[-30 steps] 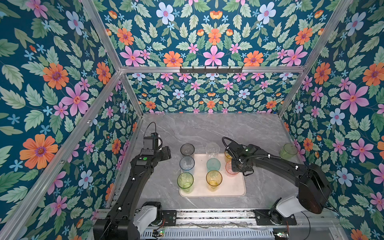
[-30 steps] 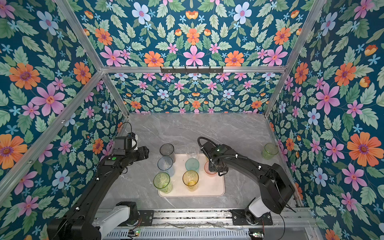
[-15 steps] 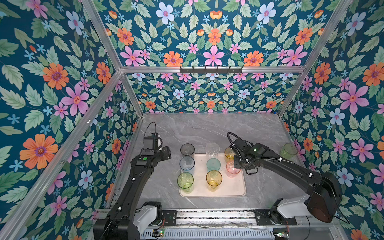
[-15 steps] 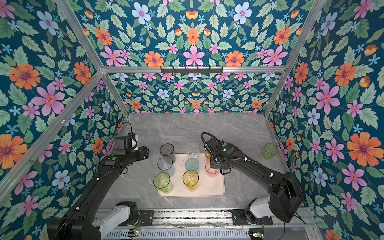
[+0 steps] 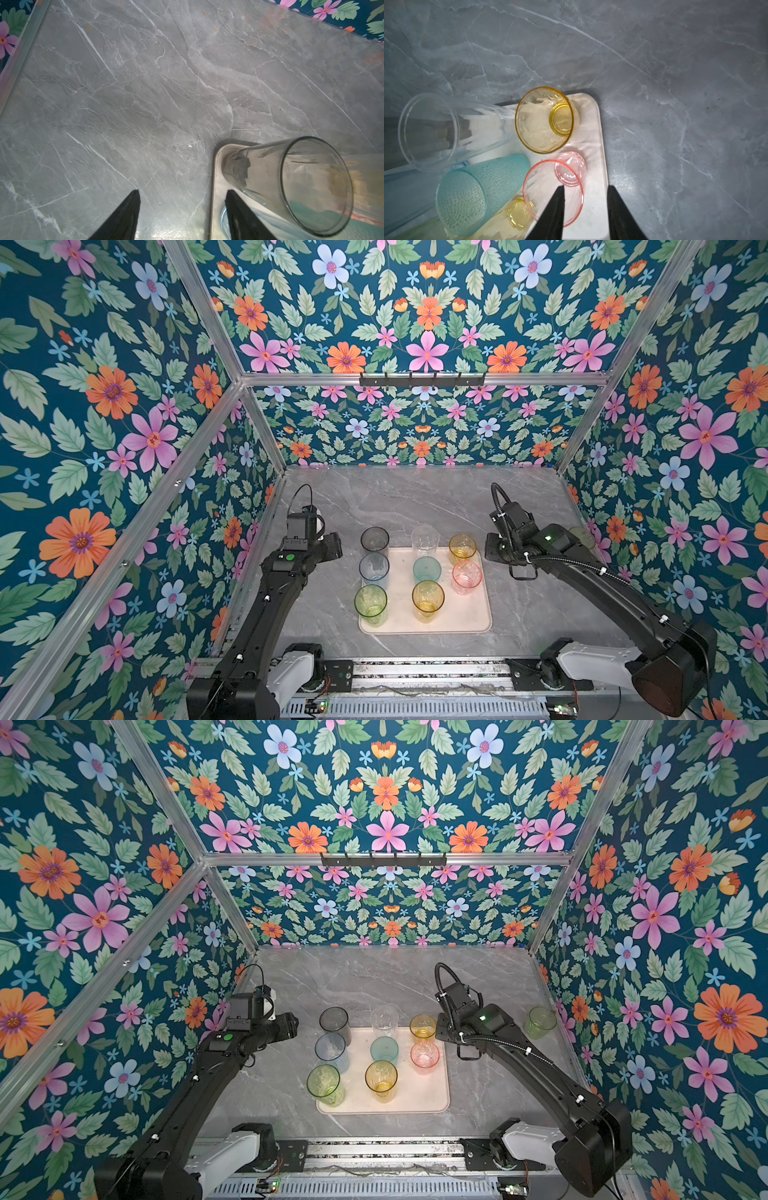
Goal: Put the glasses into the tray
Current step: 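Raise the right gripper and move it over the green glass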
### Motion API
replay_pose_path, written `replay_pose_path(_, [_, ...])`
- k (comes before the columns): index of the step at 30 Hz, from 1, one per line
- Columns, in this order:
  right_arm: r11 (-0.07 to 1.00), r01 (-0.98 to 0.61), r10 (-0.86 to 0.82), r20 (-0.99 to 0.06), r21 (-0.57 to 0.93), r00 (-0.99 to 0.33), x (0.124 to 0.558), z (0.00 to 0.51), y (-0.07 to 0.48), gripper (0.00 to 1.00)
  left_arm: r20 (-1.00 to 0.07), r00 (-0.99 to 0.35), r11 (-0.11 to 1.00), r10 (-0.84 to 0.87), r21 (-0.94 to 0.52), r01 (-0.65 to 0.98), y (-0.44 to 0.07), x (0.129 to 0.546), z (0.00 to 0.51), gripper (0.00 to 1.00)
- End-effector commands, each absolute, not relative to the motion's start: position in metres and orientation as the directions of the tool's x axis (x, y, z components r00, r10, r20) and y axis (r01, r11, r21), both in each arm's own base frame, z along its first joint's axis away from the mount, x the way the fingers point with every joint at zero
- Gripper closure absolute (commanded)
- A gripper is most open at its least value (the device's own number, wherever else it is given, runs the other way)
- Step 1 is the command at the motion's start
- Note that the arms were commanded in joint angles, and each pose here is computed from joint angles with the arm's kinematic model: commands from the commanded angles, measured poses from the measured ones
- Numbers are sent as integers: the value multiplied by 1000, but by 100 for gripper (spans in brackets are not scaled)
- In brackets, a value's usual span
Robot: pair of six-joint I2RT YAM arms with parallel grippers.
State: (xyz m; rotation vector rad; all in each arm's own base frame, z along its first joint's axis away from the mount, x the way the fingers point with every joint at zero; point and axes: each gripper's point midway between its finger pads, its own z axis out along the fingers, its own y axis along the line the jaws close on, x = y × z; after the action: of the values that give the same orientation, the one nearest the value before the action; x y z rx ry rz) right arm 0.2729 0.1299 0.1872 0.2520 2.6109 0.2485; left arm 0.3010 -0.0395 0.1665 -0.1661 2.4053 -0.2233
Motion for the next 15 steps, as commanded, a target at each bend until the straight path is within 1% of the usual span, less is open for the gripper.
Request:
replay_pose_path(1, [958, 135, 248, -498, 252, -831, 284, 200, 121, 64, -654, -735, 977, -178, -208, -52, -40, 303, 168, 32])
replay_pose_path(7, [914, 257, 389, -508, 313, -769, 301, 212, 80, 62, -655, -734, 977, -178, -206, -53, -40, 303, 169, 32])
replay_pose_path(15, [866, 348, 499, -581, 360, -643, 318, 238, 31, 51, -653, -736, 978, -176, -202, -55, -39, 303, 168, 32])
